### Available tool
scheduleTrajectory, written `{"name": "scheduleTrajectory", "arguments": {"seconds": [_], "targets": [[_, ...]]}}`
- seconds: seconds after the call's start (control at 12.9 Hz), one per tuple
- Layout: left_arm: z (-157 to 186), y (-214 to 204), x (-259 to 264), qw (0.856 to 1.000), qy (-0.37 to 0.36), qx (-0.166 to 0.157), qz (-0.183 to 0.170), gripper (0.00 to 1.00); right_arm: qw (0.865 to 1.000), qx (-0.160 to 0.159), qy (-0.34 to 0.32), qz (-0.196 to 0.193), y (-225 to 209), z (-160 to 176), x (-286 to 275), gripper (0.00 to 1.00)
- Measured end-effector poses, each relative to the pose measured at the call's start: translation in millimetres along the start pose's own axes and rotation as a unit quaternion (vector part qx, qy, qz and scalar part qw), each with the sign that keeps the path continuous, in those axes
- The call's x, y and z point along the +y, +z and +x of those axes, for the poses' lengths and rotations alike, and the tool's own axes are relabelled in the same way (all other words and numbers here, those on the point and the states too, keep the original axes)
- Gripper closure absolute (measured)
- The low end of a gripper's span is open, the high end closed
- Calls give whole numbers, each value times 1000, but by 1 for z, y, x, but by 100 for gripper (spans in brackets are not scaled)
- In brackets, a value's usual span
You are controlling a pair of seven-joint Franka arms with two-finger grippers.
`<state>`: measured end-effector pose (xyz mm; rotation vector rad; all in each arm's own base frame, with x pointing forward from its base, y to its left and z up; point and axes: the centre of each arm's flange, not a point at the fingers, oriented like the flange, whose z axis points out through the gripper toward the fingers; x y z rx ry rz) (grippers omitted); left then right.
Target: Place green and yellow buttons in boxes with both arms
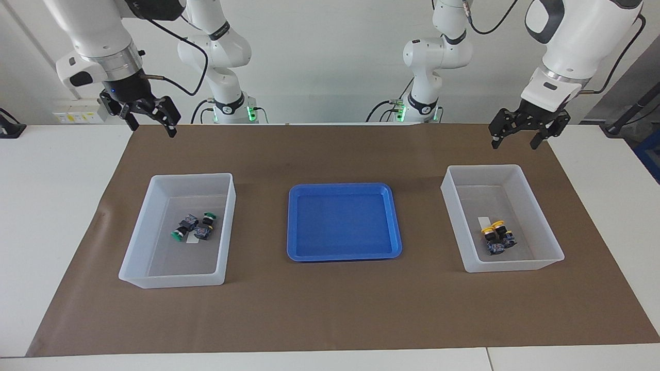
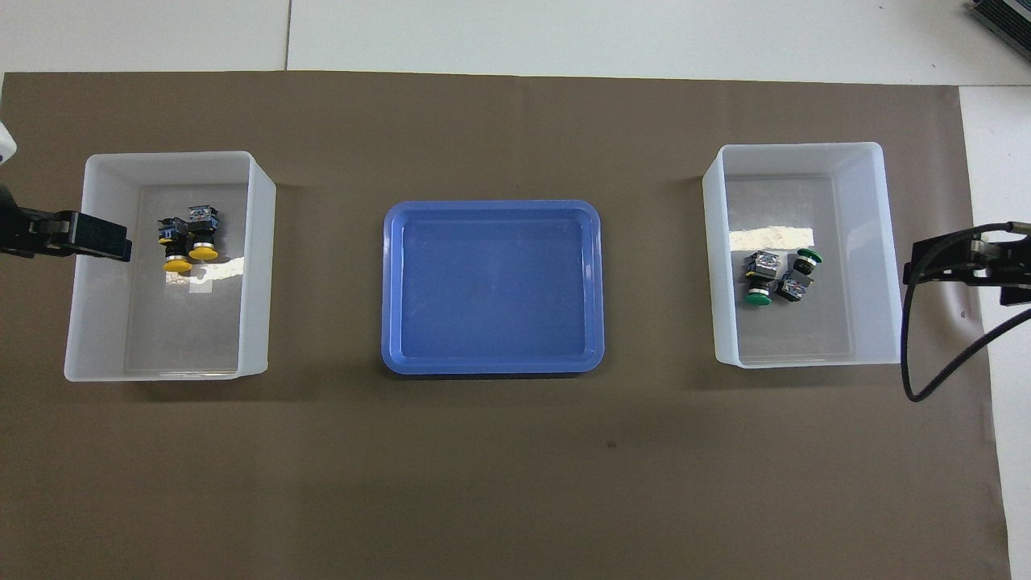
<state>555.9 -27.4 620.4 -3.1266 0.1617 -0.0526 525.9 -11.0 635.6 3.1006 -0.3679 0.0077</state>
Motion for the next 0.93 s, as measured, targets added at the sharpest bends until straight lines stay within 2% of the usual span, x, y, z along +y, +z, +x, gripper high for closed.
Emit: {"name": "scheduleTrajectory", "arguments": {"seconds": [0.54,0.93], "targets": [[0,-1,5,1000,8,0,-6,0,1000,-23,-4,4,21,-11,-3,0],[0,-1,3,1000,5,1,-14,0,999,-22,-24,5,22,-16,-3,0]]}}
